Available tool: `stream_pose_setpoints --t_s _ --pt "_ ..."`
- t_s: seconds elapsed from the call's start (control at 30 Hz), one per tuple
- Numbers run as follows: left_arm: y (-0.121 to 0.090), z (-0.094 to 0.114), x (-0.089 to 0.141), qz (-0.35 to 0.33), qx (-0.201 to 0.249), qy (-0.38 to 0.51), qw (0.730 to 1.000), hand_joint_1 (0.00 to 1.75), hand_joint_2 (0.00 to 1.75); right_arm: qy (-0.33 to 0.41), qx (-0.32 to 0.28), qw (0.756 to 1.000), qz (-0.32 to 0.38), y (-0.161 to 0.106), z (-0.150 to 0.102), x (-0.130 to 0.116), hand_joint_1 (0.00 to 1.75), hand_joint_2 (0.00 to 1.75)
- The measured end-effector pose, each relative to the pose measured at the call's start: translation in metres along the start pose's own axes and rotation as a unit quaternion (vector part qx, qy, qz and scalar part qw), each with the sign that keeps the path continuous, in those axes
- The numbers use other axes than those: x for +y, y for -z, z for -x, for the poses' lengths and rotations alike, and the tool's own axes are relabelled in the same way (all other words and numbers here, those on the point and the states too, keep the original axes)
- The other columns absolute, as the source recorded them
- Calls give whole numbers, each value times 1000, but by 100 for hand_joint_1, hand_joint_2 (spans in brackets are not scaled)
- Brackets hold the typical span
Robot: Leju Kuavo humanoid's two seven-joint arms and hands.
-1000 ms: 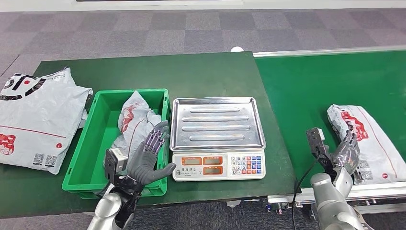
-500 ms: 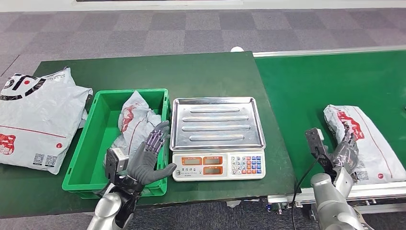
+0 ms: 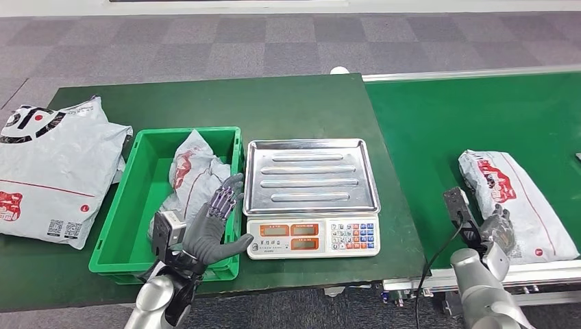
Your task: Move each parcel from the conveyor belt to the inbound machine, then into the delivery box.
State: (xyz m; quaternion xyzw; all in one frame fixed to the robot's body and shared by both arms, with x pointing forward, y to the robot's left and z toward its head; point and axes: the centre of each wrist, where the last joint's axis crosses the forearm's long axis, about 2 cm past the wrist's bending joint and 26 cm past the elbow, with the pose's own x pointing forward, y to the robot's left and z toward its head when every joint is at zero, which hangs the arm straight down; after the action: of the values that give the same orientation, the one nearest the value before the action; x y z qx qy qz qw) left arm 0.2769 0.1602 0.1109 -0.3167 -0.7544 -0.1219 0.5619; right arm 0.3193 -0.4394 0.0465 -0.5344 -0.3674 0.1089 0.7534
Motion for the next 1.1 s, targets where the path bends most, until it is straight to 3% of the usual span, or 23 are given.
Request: stream_pose_setpoints --t_s 1.1 --pt "-1 0 0 0 4 0 1000 0 175 -22 16 999 -19 5 20 -1 0 175"
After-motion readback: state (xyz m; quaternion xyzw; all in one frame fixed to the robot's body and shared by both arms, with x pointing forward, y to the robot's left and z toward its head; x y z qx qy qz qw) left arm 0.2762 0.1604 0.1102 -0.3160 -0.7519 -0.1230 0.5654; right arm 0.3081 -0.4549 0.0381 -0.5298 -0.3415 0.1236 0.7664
